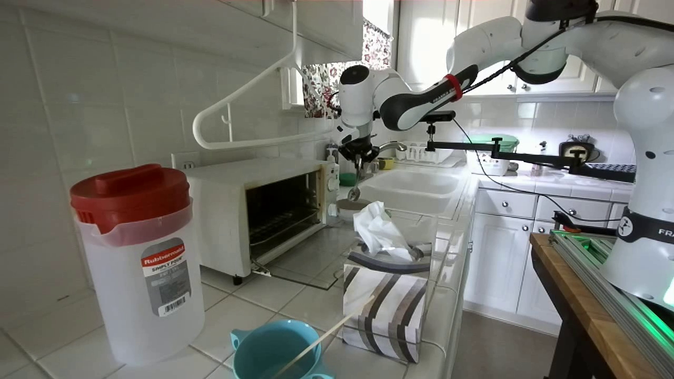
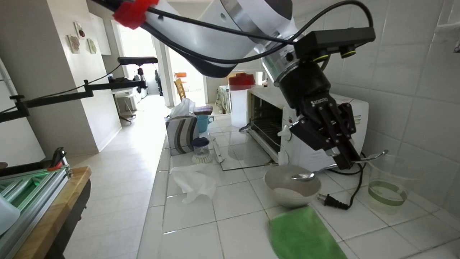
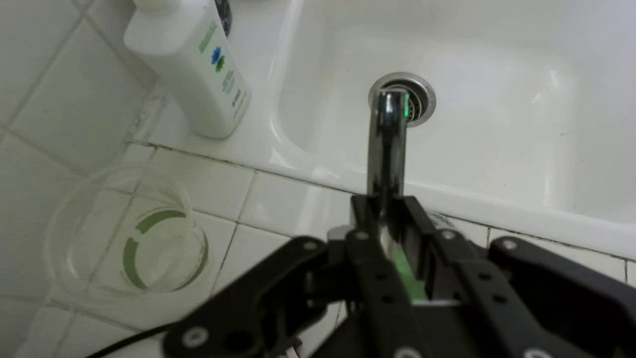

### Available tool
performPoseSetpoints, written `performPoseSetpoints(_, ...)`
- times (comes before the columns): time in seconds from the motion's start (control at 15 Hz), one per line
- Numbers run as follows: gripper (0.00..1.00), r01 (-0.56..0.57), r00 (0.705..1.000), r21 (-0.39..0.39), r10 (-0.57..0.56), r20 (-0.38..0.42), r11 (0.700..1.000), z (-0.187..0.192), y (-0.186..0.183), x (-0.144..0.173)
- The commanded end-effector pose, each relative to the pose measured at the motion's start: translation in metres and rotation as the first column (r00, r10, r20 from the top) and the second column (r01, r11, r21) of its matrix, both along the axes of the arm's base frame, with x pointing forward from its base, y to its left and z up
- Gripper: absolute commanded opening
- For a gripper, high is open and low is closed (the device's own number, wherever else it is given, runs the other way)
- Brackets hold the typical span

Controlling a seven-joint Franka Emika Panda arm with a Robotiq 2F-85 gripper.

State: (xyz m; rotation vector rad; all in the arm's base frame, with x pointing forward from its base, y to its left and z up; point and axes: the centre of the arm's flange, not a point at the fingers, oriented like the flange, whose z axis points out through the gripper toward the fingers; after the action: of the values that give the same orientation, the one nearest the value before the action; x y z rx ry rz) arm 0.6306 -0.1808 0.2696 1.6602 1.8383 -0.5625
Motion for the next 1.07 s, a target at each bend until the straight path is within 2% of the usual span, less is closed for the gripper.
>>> performPoseSetpoints(0.0,0.05,-0.014,1.000,-0.031,0.014,-0.004,0.999,-0.007,0.001,0.009)
performPoseSetpoints(0.47,0.05,-0.027,0.999,-0.023,0.026,-0.018,0.999,-0.014,0.016,0.008)
performPoseSetpoints(1.0,0.05,-0.099,0.994,-0.062,0.096,-0.047,0.993,-0.018,0.046,0.003)
